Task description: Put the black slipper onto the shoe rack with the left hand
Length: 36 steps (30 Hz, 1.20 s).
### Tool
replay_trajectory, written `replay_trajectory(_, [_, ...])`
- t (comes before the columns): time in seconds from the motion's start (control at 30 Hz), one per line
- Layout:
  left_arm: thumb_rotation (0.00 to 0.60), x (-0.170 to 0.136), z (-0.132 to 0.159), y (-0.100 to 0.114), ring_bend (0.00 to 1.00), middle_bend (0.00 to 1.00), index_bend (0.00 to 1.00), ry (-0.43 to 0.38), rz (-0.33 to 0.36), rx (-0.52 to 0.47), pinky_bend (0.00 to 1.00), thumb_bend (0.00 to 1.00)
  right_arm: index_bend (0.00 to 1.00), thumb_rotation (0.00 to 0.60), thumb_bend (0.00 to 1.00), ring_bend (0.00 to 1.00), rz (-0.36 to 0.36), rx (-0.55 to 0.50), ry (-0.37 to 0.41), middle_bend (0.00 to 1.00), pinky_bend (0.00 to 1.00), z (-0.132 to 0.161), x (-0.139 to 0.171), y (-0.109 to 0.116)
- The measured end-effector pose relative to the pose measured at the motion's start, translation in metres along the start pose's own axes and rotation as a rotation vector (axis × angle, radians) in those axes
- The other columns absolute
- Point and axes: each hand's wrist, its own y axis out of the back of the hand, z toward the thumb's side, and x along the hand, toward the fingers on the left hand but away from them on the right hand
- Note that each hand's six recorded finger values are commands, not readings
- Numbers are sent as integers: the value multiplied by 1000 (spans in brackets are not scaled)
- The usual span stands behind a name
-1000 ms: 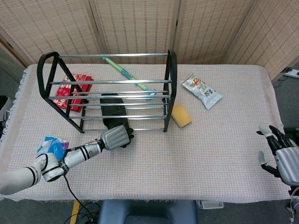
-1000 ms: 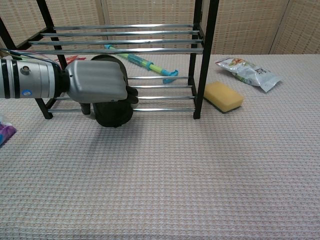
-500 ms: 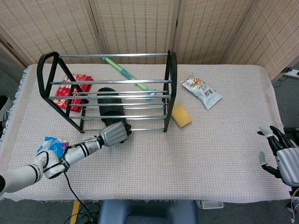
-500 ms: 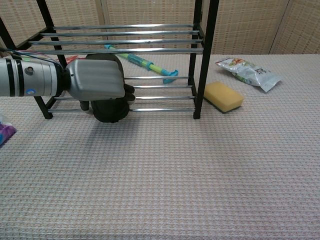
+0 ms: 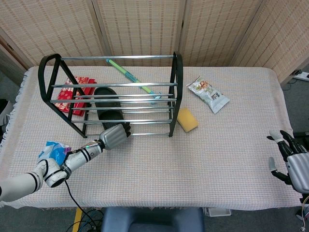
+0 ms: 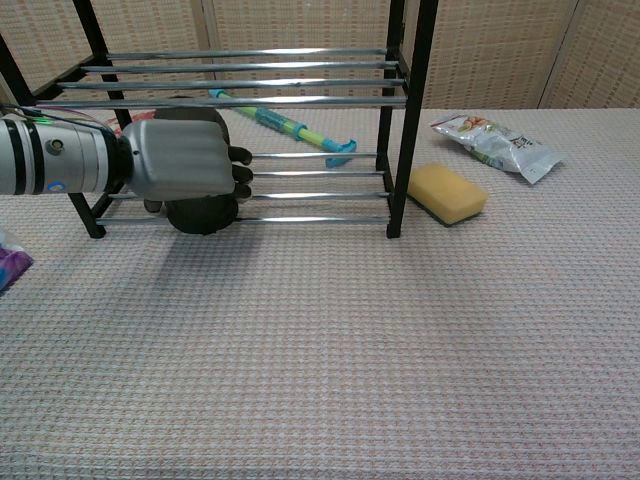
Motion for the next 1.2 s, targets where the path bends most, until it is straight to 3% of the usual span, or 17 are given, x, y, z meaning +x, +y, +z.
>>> replay_trajectory(0.5, [600, -11, 9, -1, 141, 203, 291, 7, -45, 9, 395, 205, 34, 600, 604, 103, -1, -1, 0, 209, 162, 0, 1, 0])
replay_trajectory(0.8, [600, -21, 9, -3, 32, 93, 184, 49, -83, 33, 334, 205, 34, 600, 605, 103, -1, 0, 3, 209, 162, 1, 0, 0])
replay_trajectory(1.2, [600, -46, 16, -3, 15, 74, 225, 85, -115, 27, 323, 205, 34, 600, 604, 103, -9, 0, 10, 209, 162, 4, 2, 2])
